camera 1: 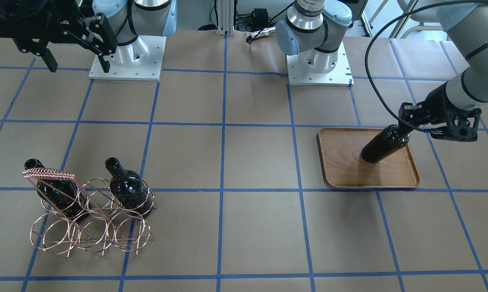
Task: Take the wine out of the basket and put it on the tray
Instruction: 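Lower the bottle and lay it down on the wooden tray, then open the left gripper and raise it away from the tray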
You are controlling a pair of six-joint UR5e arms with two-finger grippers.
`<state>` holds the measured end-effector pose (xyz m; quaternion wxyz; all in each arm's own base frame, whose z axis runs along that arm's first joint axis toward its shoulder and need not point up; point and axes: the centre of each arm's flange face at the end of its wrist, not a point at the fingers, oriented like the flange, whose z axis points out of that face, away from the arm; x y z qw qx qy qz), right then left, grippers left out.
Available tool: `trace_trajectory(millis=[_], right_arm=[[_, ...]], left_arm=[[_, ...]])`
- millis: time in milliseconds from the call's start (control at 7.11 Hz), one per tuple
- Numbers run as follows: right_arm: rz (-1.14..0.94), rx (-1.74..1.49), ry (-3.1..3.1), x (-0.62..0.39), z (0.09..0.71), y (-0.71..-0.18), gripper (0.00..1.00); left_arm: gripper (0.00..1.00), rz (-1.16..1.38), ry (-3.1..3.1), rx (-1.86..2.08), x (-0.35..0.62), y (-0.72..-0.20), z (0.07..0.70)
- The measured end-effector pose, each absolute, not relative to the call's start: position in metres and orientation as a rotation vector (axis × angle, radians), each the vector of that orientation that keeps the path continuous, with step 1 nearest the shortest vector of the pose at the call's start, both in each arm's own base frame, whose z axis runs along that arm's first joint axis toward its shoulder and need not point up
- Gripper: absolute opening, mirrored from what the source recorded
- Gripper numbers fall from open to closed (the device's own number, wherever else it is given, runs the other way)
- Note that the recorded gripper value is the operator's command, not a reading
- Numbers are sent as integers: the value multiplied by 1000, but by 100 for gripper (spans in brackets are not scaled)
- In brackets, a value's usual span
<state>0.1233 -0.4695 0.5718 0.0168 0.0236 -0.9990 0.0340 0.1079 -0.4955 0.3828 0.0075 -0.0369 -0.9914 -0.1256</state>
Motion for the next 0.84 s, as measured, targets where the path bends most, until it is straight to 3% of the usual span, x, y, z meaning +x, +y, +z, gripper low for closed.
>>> trace_trajectory(millis=[141, 281, 422, 844], right_arm=[[109, 68, -3107, 123, 572, -470, 100], [110, 64, -3108, 124, 572, -470, 100], [110, 60, -3109, 124, 572, -470, 100], [111, 56, -3109, 124, 572, -470, 100]], left_arm=[[64, -384, -3103, -115, 107, -494, 386], [78, -379, -3106, -116, 106, -493, 389], [100, -375, -3108, -119, 104, -492, 392], [100, -328, -3113, -110, 89, -480, 425]])
